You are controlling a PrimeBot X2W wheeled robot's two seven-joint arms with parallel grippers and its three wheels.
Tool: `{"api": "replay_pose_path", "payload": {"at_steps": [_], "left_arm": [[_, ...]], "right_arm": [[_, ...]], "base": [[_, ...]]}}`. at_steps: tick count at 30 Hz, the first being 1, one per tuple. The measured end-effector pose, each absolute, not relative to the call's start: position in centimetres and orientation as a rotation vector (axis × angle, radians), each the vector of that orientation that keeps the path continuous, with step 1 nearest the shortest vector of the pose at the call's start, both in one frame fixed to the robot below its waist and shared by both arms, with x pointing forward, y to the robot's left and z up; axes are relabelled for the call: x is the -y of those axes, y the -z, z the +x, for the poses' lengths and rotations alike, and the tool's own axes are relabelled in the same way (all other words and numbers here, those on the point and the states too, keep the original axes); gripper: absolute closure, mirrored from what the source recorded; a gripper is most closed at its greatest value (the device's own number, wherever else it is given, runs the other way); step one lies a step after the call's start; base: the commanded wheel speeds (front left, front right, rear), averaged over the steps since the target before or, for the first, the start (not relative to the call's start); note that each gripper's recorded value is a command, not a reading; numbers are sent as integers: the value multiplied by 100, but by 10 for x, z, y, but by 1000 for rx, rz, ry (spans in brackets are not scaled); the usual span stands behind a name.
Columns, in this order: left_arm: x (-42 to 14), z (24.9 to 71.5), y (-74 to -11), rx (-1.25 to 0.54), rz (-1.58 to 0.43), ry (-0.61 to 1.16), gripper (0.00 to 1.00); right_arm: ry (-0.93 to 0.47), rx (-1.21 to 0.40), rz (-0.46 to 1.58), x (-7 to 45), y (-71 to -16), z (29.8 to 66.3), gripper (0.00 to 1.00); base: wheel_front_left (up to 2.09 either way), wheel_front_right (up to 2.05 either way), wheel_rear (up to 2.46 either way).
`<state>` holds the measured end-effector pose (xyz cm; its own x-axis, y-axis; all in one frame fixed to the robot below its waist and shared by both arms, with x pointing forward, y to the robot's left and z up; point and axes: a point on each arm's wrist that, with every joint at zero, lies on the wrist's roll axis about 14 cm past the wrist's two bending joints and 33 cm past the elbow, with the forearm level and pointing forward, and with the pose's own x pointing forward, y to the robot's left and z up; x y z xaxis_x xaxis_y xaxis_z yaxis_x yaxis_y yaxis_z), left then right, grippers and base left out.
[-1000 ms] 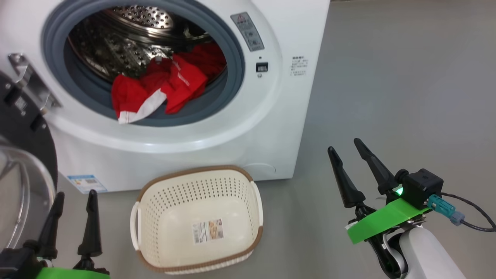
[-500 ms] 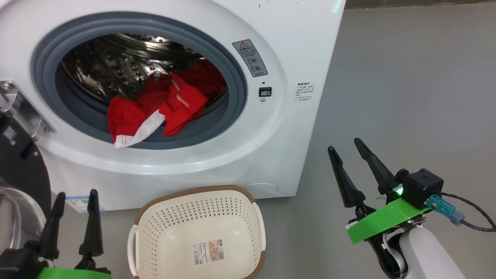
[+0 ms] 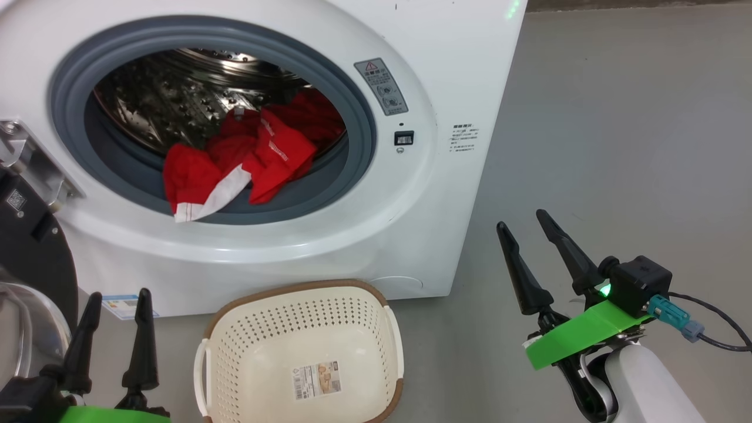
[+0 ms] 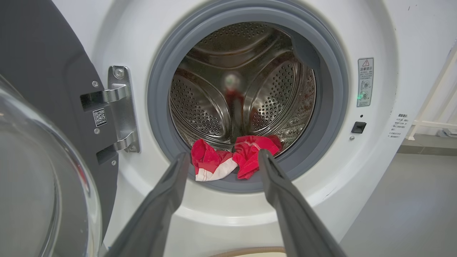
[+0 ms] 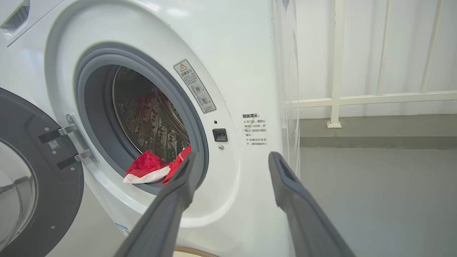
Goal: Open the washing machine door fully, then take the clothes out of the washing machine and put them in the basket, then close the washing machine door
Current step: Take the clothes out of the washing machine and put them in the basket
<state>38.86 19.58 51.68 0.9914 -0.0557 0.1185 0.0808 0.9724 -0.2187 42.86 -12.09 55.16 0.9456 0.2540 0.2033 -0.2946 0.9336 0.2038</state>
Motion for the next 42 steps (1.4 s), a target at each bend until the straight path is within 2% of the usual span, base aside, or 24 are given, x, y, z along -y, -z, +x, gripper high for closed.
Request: {"api": "replay_pose_path", "payload": {"at_steps": [14, 34, 42], "left_arm": [[-189, 413, -515, 102, -214, 98, 0], [-159, 526, -485, 3, -180, 216, 0], [-138, 563, -466, -56, -212, 260, 0]], "right_arm": [[-274, 145, 231, 123, -538, 436, 0], [-249, 82, 226, 122, -497, 479, 0], [-224, 37, 229, 128, -474, 485, 0]], "base": [[0, 0, 0], [0, 0, 0], [0, 0, 0]]}}
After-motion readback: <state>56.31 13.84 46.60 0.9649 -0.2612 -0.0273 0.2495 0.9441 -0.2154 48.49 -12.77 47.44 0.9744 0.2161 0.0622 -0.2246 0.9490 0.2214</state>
